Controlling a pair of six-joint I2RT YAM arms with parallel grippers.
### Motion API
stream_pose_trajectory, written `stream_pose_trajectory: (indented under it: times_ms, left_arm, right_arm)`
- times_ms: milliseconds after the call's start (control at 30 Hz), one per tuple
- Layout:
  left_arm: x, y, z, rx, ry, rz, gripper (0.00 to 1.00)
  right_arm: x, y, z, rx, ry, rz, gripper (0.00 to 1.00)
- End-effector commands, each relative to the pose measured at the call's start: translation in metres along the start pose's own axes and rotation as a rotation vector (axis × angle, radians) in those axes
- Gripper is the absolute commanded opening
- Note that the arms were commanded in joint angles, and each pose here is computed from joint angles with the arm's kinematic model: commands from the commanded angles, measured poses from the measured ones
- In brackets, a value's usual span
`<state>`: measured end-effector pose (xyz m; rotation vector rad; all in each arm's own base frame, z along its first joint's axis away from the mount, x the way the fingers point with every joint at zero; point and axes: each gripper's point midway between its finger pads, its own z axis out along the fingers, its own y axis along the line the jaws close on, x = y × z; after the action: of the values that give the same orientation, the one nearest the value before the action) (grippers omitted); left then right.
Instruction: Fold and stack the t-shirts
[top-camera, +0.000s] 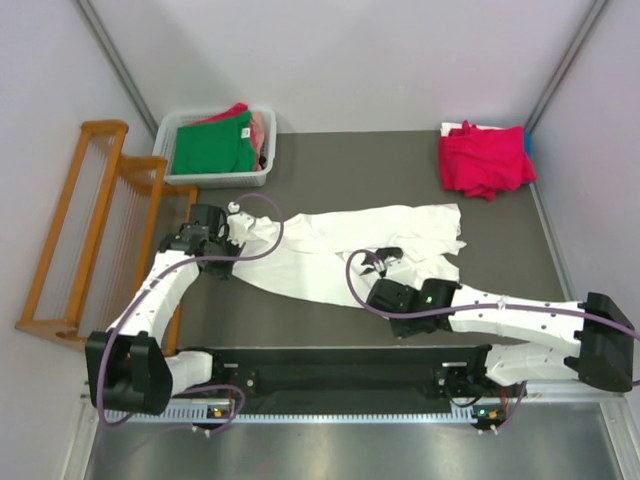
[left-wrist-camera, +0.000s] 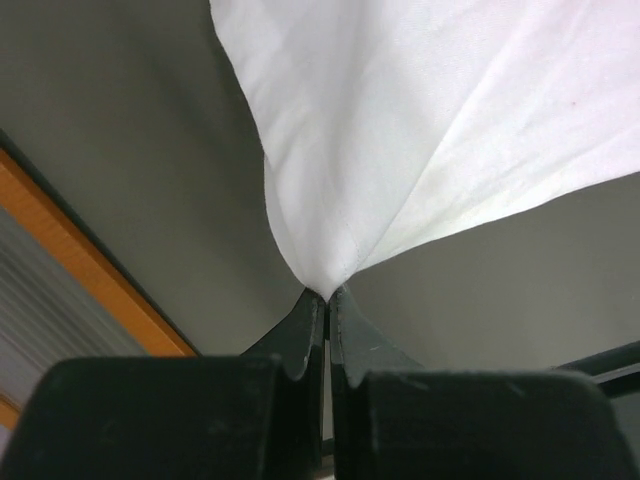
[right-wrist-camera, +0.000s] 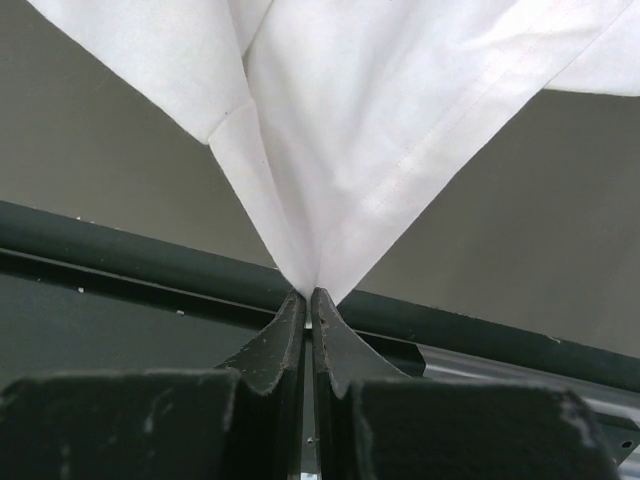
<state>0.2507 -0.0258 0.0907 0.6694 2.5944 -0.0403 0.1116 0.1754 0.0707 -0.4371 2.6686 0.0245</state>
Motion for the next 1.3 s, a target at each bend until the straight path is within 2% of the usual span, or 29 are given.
stream_pose_trajectory:
  times_ms: [0,133,333,367,400,533,600,767,1000,1267]
  left_arm:
    - [0.002,-0.006,-0.014,0.018,-0.009,-0.022,0.00]
    - [0.004,-0.005,-0.016,0.004,-0.021,-0.014,0.00]
    - [-0.019,0.008,-0.005,-0.017,-0.034,-0.016,0.00]
    - [-0.024,0.010,-0.002,-0.014,-0.035,-0.023,0.00]
    - [-0.031,0.014,0.008,-0.012,-0.031,-0.035,0.00]
    - [-0.075,0.031,0.019,-0.019,-0.068,-0.054,0.00]
    - [-0.082,0.038,0.036,-0.015,-0.035,-0.062,0.00]
    - [-0.119,0.059,0.053,-0.025,-0.050,-0.070,0.00]
    - [-0.119,0.065,0.088,-0.007,0.013,-0.080,0.00]
    - [-0.114,0.064,0.096,-0.007,0.025,-0.076,0.00]
  right_arm:
    - [-0.004,0.008,-0.005,-0.007,-0.047,0.000,0.00]
    - [-0.005,0.009,-0.011,0.025,-0.088,0.009,0.00]
    - [-0.078,-0.008,-0.036,0.148,-0.316,0.047,0.00]
    - [-0.086,-0.013,-0.033,0.162,-0.312,0.022,0.00]
    - [-0.096,-0.027,-0.026,0.188,-0.293,0.067,0.00]
    - [-0.146,-0.047,-0.011,0.201,-0.367,0.140,0.00]
    - [-0.161,-0.067,-0.002,0.226,-0.355,0.179,0.00]
    - [-0.185,-0.081,0.021,0.241,-0.347,0.206,0.00]
    - [-0.227,-0.104,0.030,0.272,-0.401,0.267,0.00]
    - [-0.267,-0.128,0.048,0.309,-0.408,0.293,0.00]
